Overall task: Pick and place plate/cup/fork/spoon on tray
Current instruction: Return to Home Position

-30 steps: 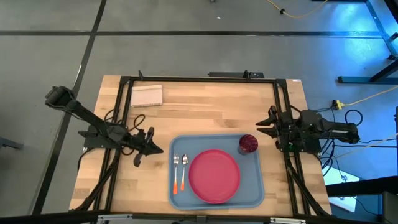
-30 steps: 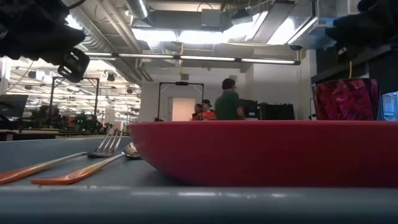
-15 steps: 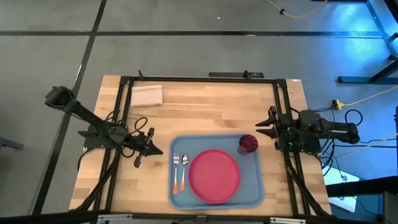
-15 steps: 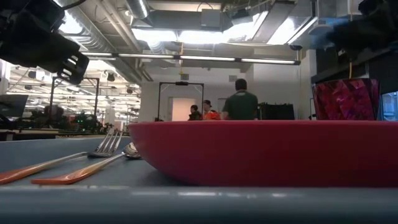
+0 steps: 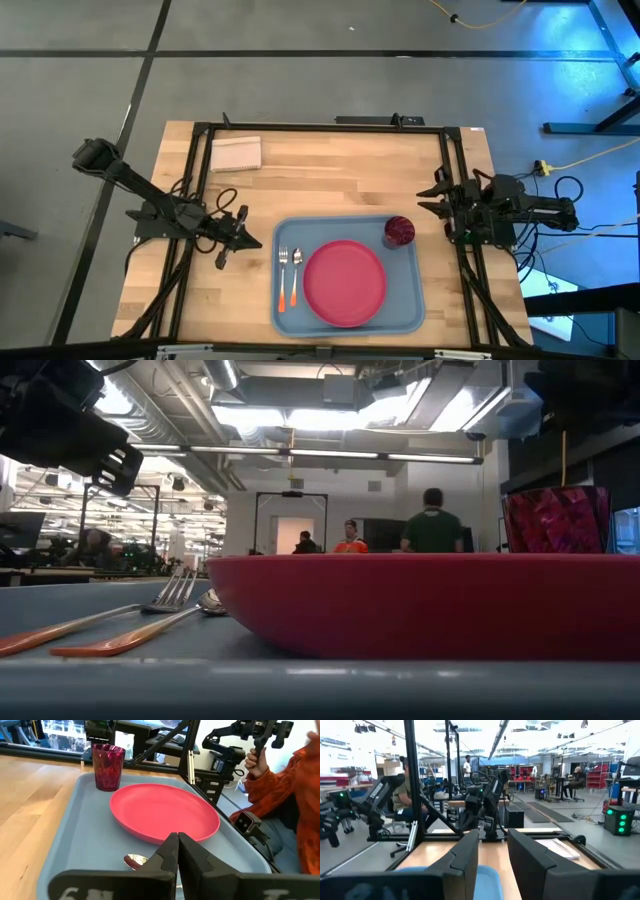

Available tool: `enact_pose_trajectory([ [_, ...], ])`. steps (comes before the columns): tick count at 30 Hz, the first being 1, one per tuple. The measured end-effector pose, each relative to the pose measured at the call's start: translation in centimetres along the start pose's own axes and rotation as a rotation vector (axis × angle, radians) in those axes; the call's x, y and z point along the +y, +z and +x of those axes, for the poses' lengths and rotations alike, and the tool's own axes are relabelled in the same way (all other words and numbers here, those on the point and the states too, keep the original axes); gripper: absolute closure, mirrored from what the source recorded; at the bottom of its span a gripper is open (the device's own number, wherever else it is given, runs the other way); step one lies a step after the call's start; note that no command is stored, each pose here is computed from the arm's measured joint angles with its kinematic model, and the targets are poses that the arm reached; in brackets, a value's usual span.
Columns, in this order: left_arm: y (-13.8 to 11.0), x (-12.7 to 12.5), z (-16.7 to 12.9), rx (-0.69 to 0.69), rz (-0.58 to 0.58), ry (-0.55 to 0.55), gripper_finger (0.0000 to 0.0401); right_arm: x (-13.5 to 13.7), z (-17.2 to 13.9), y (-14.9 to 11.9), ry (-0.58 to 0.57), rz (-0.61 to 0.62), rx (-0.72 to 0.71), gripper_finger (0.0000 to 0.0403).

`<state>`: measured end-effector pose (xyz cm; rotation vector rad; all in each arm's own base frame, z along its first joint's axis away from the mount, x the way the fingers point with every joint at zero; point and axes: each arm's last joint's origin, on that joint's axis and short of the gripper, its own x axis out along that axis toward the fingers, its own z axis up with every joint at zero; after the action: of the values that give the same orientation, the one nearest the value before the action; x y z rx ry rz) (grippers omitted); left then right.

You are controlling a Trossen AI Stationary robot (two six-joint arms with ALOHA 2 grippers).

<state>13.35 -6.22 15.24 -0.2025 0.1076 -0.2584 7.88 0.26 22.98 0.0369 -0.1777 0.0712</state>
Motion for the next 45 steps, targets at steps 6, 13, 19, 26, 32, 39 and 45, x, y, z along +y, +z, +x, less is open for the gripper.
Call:
enact_pose_trajectory([
  [6,0.0,0.0,0.0,0.0,0.0,0.0,0.0401,0.0,0.0,0.5,0.002,-0.022,-0.047,0.0293],
  [13,0.0,0.0,0.0,0.0,-0.001,0.0,0.0401,0.0,0.3,-0.8,0.026,-0.08,-0.077,0.0293],
  [19,0.0,0.0,0.0,0.0,-0.001,0.0,0.0401,-0.1,0.7,-3.2,0.034,-0.09,-0.189,0.0293],
  [26,0.0,0.0,0.0,-0.001,-0.001,0.0,0.0401,0.0,0.7,-3.6,0.071,-0.138,-0.141,0.0293],
  [32,0.0,0.0,0.0,-0.001,-0.001,0.0,0.0401,0.0,0.8,-4.9,0.098,-0.133,-0.006,0.0293],
  [39,0.0,0.0,0.0,-0.001,-0.001,0.0,0.0401,0.0,0.8,-5.3,0.107,-0.205,0.026,0.0293],
  [45,0.0,0.0,0.0,-0.001,-0.001,0.0,0.0401,-0.1,0.7,-6.3,0.092,-0.204,0.132,0.0293],
])
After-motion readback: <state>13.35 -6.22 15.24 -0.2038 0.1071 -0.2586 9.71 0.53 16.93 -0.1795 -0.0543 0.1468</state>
